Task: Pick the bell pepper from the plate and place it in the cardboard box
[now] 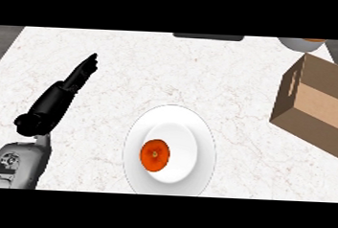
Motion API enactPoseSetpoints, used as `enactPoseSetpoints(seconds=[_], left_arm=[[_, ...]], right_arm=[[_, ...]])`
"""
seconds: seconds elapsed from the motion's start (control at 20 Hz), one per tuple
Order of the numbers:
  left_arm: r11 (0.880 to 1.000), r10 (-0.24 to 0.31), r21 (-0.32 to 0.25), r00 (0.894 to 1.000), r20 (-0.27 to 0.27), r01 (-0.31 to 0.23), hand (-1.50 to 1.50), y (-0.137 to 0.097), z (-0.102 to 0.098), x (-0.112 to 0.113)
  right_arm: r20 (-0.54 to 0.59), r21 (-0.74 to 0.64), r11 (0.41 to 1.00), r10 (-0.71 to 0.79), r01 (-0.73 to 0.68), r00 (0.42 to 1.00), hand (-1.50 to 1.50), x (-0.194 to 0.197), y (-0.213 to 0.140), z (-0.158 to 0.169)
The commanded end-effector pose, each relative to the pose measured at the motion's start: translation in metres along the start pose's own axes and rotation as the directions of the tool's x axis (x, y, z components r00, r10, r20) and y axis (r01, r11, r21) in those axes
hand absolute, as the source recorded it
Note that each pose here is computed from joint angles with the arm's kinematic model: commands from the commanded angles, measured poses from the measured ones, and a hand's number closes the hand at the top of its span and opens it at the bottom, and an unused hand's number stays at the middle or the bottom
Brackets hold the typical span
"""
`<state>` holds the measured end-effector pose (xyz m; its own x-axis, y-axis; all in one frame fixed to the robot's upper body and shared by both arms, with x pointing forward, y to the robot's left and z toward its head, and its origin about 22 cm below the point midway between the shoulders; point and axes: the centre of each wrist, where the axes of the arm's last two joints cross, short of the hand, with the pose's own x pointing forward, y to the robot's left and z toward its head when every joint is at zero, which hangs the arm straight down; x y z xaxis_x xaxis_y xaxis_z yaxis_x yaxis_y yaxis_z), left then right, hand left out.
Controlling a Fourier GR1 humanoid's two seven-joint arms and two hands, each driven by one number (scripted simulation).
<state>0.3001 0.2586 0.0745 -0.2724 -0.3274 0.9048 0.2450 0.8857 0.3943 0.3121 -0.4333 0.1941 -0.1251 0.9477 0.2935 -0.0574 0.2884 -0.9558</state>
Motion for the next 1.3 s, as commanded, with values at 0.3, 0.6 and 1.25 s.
enactPoseSetpoints(seconds=[0.3, 0.6, 1.25], left_arm=[[1.0, -0.003, -0.011, 1.0, -0.008, 0.003, 0.0, -0.001, -0.01, 0.0], [1.0, -0.006, 0.016, 1.0, -0.017, 0.006, 0.0, -0.003, 0.01, -0.019], [1.0, -0.018, 0.004, 1.0, -0.001, 0.018, 0.0, -0.004, 0.002, -0.002]], right_arm=[[-0.044, 0.318, 0.946, 0.074, -0.056, 0.996, -1.5, -0.059, -0.001, -0.013], [0.158, 0.317, 0.948, -0.09, 0.036, 0.983, -1.5, -0.072, 0.001, -0.016], [0.159, -0.046, 0.471, -0.867, 0.881, 0.472, -1.5, -0.097, 0.007, -0.02]])
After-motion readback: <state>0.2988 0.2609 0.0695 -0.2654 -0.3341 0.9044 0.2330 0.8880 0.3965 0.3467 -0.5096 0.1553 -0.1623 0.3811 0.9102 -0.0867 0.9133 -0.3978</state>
